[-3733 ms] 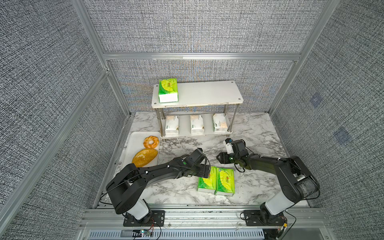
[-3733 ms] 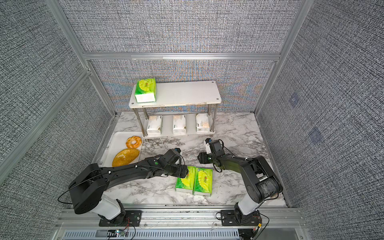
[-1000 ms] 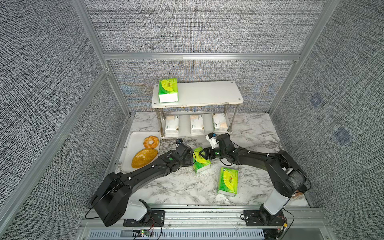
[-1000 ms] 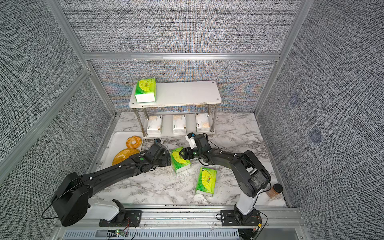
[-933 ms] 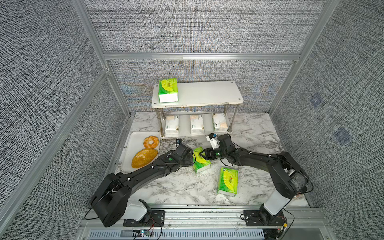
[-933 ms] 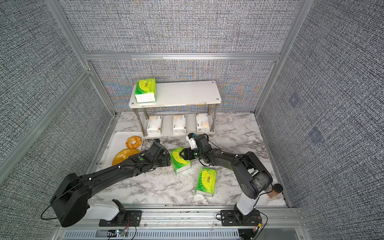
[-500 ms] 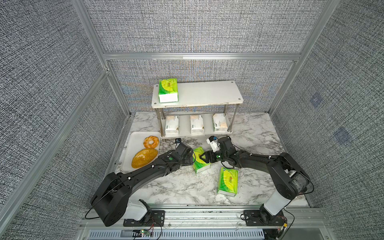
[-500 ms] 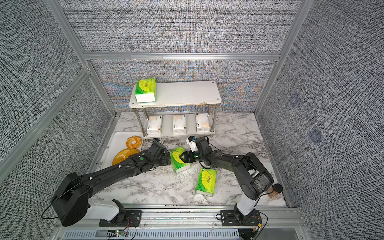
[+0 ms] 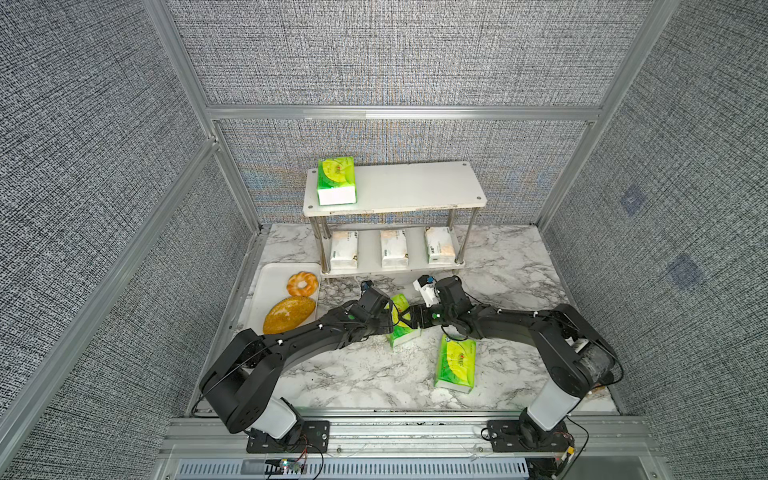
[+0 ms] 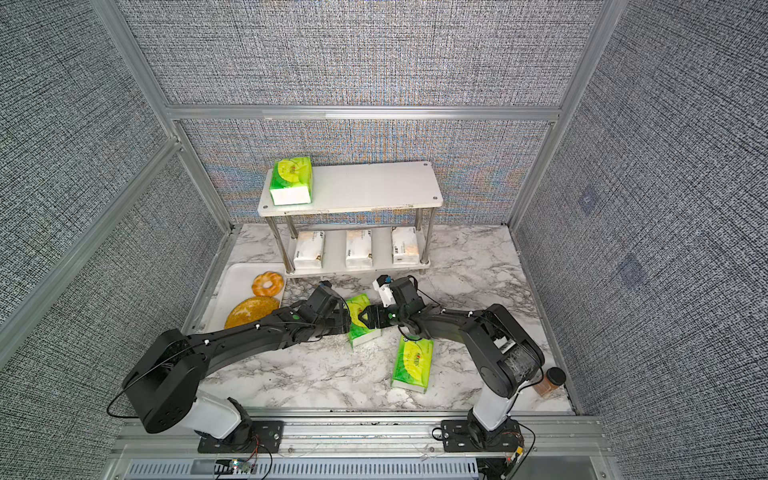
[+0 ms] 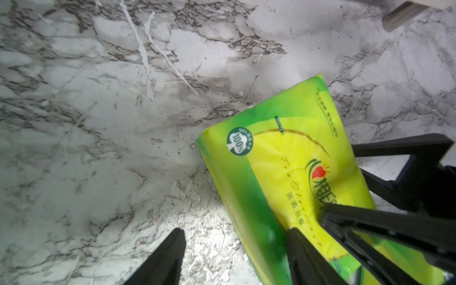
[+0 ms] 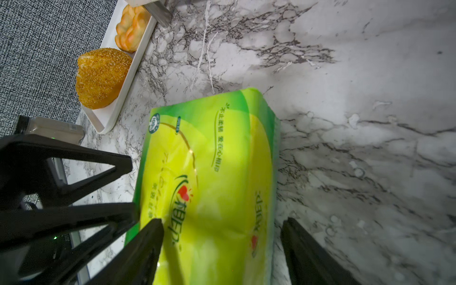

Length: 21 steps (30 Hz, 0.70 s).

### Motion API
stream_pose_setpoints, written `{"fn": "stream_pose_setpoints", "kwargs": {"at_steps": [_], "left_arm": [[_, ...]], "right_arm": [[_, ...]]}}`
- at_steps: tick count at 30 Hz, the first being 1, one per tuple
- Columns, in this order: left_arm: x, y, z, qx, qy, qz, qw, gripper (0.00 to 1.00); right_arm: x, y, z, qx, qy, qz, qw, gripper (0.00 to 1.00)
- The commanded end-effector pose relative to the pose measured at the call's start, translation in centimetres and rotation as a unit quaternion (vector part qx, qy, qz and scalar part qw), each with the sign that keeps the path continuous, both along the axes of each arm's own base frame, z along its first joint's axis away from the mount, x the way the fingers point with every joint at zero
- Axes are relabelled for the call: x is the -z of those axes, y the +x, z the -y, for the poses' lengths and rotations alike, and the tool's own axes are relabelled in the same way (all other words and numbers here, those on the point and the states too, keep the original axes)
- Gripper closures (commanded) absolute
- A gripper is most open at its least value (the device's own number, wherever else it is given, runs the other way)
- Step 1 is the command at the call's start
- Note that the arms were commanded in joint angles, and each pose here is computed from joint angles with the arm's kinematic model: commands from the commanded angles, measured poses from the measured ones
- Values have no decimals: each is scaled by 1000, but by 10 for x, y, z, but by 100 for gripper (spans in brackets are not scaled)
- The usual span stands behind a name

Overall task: Place the tissue boxes on the shelf by color
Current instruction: Pick up the box of tissues from the center of the board.

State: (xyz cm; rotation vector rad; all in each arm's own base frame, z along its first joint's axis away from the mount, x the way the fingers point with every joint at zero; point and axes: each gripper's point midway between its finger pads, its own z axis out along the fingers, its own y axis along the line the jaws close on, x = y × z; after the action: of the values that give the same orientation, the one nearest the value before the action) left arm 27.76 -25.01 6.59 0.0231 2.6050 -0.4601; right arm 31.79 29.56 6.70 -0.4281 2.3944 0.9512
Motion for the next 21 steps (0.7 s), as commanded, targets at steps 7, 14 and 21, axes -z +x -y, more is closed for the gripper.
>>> {"fn": "stream_pose_setpoints", "kwargs": {"at_steps": [7, 14, 21], "left_arm": [[13, -11, -16, -11, 14, -8, 1000, 48], [26, -20, -25, -20, 15, -17, 1000, 48], [28, -19, -25, -20, 18, -17, 1000, 48]], "right_arm": [[-3, 4, 0, 1, 11, -3, 1000, 8], [0, -1, -5, -8, 22, -18, 1000, 8], [9, -11, -15, -26, 40, -49, 998, 8]]}}
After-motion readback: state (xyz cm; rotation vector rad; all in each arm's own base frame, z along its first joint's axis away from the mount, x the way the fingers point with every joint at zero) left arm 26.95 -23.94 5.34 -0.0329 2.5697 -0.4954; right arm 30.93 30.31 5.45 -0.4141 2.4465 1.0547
